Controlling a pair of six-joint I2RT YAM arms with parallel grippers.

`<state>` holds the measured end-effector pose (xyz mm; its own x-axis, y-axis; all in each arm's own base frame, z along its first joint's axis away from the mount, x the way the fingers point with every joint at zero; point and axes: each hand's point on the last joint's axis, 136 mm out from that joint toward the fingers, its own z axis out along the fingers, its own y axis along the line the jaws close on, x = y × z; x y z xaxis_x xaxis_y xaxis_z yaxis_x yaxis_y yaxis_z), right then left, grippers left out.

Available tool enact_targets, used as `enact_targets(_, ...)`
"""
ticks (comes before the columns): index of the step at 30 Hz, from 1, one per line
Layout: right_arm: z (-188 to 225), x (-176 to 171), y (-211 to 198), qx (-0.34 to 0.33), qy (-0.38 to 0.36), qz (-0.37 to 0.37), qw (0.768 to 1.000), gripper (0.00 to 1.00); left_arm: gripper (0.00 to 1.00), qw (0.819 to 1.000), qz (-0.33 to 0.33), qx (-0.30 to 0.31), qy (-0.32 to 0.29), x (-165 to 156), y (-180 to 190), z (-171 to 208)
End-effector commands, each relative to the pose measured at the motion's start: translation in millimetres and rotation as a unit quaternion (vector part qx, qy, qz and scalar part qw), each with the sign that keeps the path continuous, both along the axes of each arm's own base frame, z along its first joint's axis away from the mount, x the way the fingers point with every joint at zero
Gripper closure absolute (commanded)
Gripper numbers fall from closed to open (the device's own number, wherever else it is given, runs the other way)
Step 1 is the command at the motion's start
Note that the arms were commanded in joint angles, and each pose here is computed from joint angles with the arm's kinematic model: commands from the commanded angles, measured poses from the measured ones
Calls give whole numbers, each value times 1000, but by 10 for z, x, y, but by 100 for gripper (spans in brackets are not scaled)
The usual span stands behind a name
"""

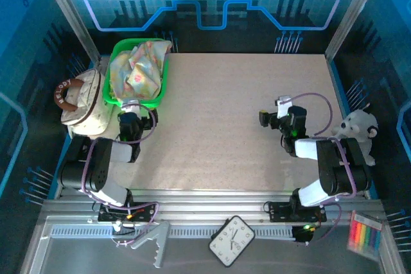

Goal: Fold and stack the skirts

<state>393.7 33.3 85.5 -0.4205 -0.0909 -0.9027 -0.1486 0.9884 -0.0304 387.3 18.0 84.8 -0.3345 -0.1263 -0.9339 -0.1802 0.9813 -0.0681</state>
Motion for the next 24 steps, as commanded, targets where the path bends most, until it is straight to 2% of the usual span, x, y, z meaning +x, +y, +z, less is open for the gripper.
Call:
enact_targets(1, 88, 43, -9, -5, -19, -2, 1000, 0, 1, 1000, 3, 7, -21, 66, 20, 123)
enact_targets(24, 82, 39, -13, -2, -18, -1, 1000, 0, 1, 1000, 3, 7, -20, 66, 20, 121)
